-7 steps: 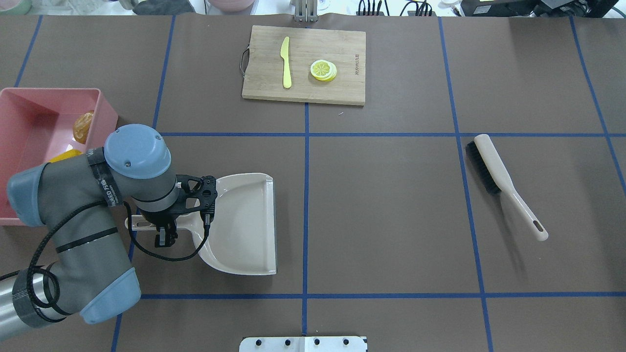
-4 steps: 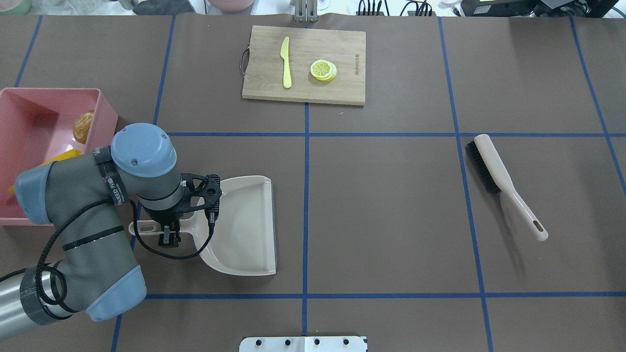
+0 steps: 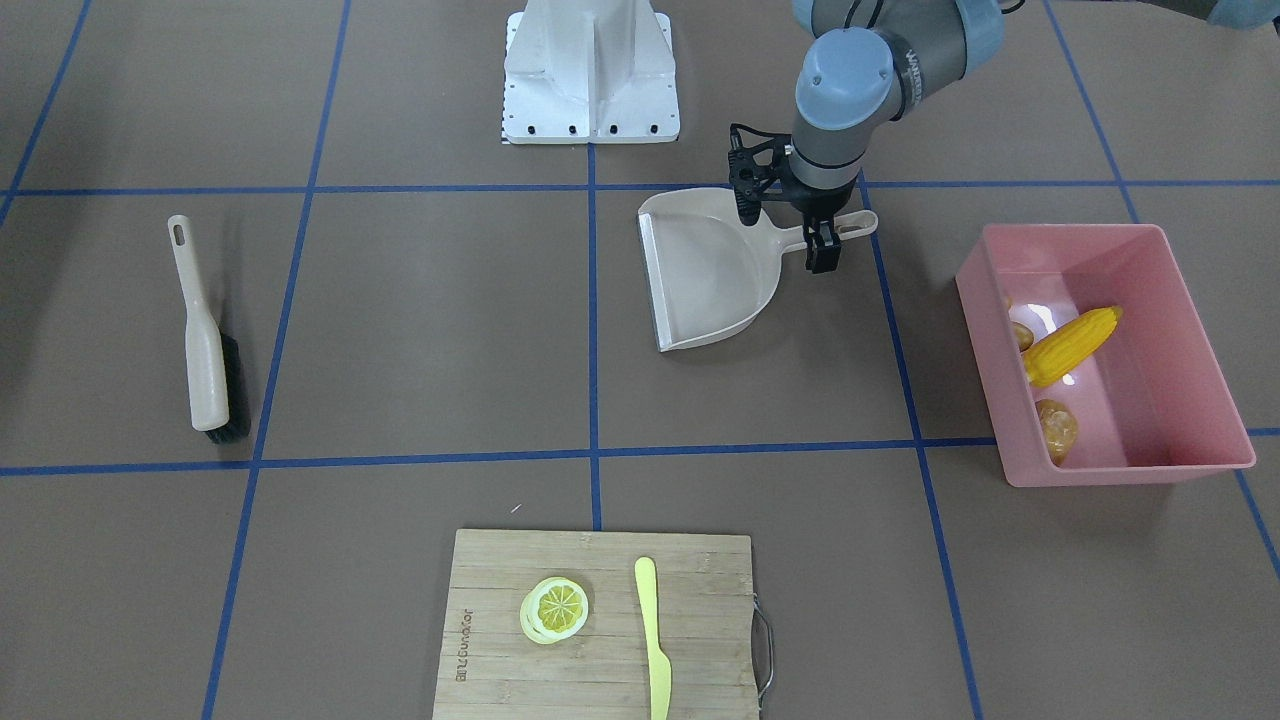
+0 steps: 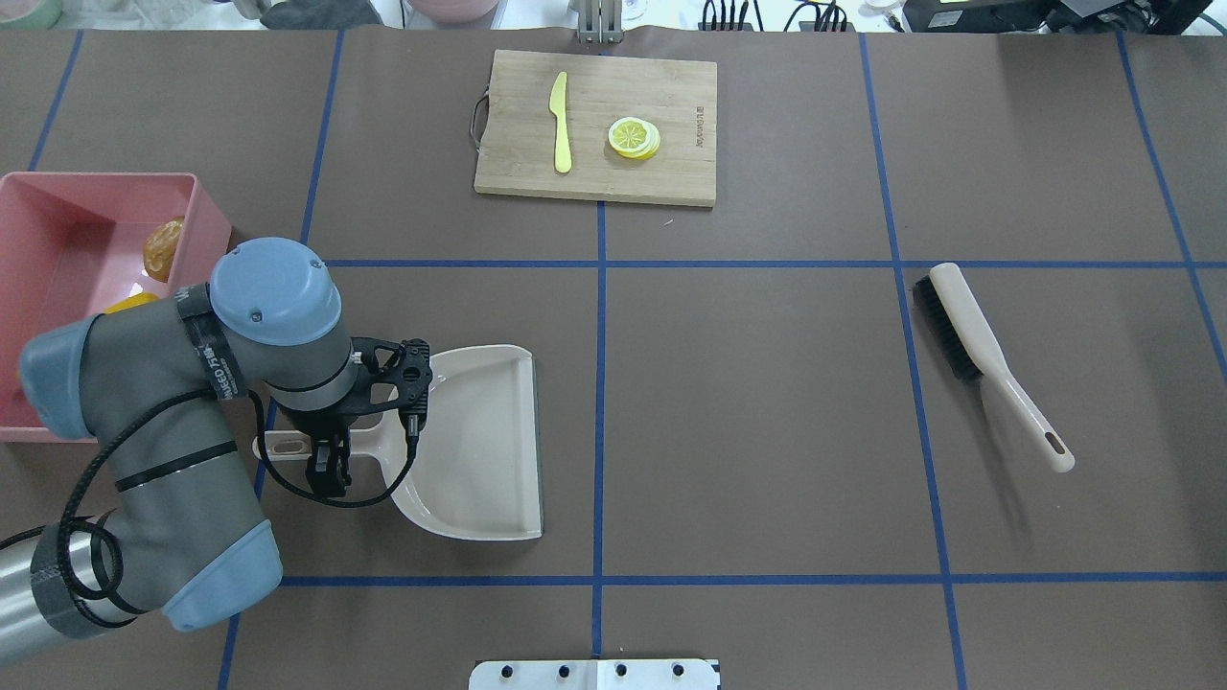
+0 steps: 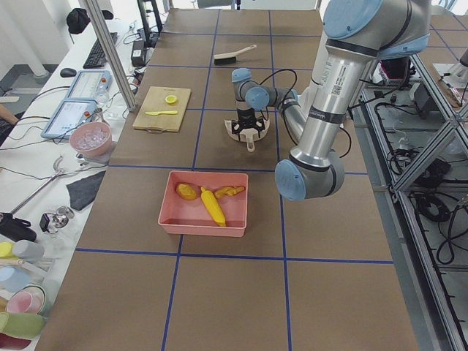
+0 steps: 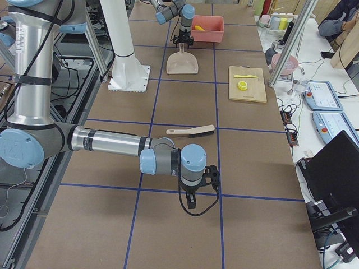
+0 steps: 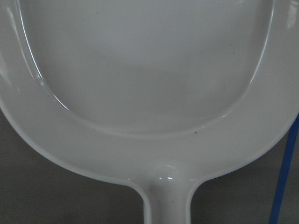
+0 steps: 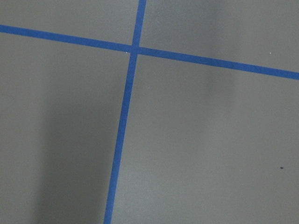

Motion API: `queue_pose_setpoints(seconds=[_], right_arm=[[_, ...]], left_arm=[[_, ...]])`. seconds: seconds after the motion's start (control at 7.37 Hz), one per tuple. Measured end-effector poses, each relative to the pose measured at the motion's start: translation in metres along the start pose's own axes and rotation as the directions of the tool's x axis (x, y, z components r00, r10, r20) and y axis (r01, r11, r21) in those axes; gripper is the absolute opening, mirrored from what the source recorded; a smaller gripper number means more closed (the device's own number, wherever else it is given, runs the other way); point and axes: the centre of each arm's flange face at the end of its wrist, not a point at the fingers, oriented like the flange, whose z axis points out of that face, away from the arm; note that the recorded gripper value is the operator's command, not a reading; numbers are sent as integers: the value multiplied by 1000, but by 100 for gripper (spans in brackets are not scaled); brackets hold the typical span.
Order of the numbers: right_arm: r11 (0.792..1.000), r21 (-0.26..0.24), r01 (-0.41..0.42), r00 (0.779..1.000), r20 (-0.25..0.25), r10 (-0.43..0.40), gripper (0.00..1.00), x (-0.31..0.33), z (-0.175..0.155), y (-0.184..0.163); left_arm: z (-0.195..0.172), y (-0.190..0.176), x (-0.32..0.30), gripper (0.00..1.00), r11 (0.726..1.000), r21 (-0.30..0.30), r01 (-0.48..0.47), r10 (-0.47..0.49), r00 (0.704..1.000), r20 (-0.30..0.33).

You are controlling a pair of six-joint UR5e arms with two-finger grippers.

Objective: Sweep and dump trash into bin
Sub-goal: 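Set the dustpan down on the table beside the bin with the left gripper, then release the dustpan handle and raise the left gripper away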

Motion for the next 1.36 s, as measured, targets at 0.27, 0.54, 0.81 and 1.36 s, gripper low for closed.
queue_pose_setpoints(seconds=[0.27, 0.54, 0.81, 1.36], right_arm=[[1000, -1, -1, 1000, 0, 1, 100, 0, 0, 0], [1000, -1, -1, 1000, 0, 1, 100, 0, 0, 0], [1000, -1, -1, 1000, 0, 1, 100, 0, 0, 0], [1000, -1, -1, 1000, 0, 1, 100, 0, 1, 0]], left_arm=[[-23, 13, -14, 97, 995, 29, 94, -94, 995, 21], [-60, 49, -51, 97, 963, 66, 261, -263, 964, 24], [-95, 102, -94, 98, 895, 92, 436, -442, 895, 55], [-168, 236, -167, 98, 626, 159, 764, -779, 623, 72]])
